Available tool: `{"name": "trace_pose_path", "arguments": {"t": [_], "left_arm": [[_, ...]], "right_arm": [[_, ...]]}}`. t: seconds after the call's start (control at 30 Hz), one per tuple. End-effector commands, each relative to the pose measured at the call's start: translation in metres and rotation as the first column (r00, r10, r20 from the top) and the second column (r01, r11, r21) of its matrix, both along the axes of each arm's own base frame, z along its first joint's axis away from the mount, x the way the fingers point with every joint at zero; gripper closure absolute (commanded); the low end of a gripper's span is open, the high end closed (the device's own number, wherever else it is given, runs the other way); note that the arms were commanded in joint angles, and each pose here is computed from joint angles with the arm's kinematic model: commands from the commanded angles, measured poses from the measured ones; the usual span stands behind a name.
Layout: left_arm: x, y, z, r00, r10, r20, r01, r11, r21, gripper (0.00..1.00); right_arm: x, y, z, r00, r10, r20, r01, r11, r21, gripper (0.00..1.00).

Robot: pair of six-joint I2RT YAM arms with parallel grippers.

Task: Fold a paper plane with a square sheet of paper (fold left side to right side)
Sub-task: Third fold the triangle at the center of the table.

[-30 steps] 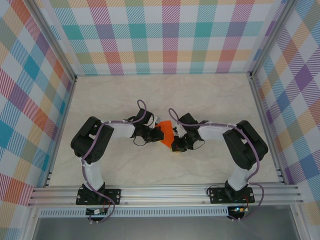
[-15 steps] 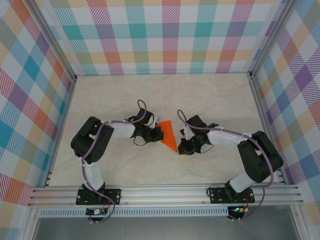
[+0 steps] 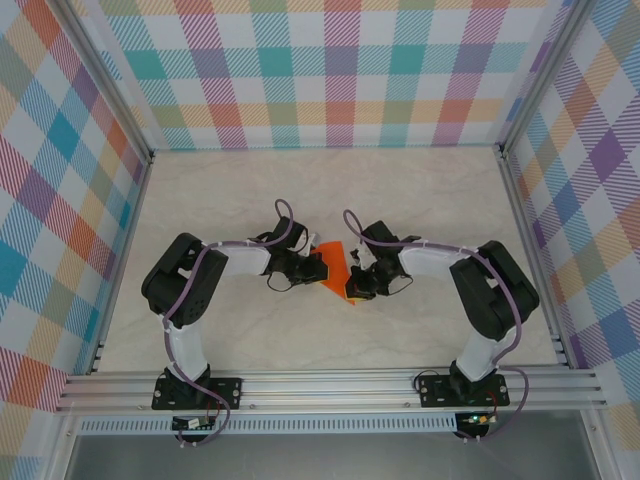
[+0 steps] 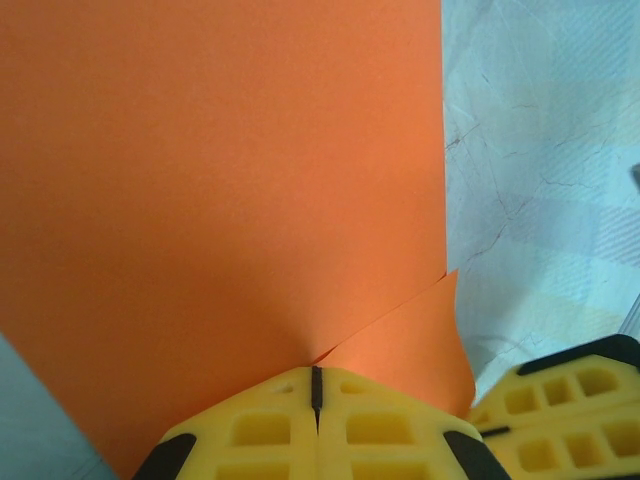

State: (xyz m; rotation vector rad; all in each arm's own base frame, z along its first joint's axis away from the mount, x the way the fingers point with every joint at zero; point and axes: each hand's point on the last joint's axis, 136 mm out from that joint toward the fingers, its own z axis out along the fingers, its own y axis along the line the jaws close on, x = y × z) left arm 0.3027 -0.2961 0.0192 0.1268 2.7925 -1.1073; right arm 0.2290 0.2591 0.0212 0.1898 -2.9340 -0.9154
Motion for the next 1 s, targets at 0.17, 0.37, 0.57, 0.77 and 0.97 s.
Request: {"name": "trace_pose_path", "arguments": {"t": [0.17,0.37,0.57,0.77,0.97], "left_arm": [[-0.006,0.019,-0.005,0.999,0.035,0.006,-0.036,0.993,0.113,0.91],[-0.018,0.014,0.028,0.998,0.016,0.065,-0.02,0.998,0.066,0.9],[-0.043,-0.007,0.033,0.997,-0.052,0.064,0.048,0.997,0.054,0.97],[-0.048,-0.026,0.025,0.995,-0.078,0.055,0.076,0.996,0.035,0.99],[-0.049,-0.039,0.02,0.993,-0.109,0.044,0.108,0.994,0.033,1.0]], "right_arm": [[-0.015,-0.021,-0.031,0.998,-0.013,-0.06,0.005,0.991,-0.136,1.0],[-0.021,-0.034,-0.04,0.997,-0.016,-0.071,0.002,0.981,-0.194,1.0],[-0.021,-0.034,-0.041,0.998,-0.015,-0.068,0.001,0.98,-0.2,1.0],[-0.021,-0.035,-0.042,0.997,-0.014,-0.073,-0.001,0.979,-0.203,1.0],[-0.022,-0.036,-0.042,0.997,-0.015,-0.073,0.0,0.978,-0.208,1.0]]}}
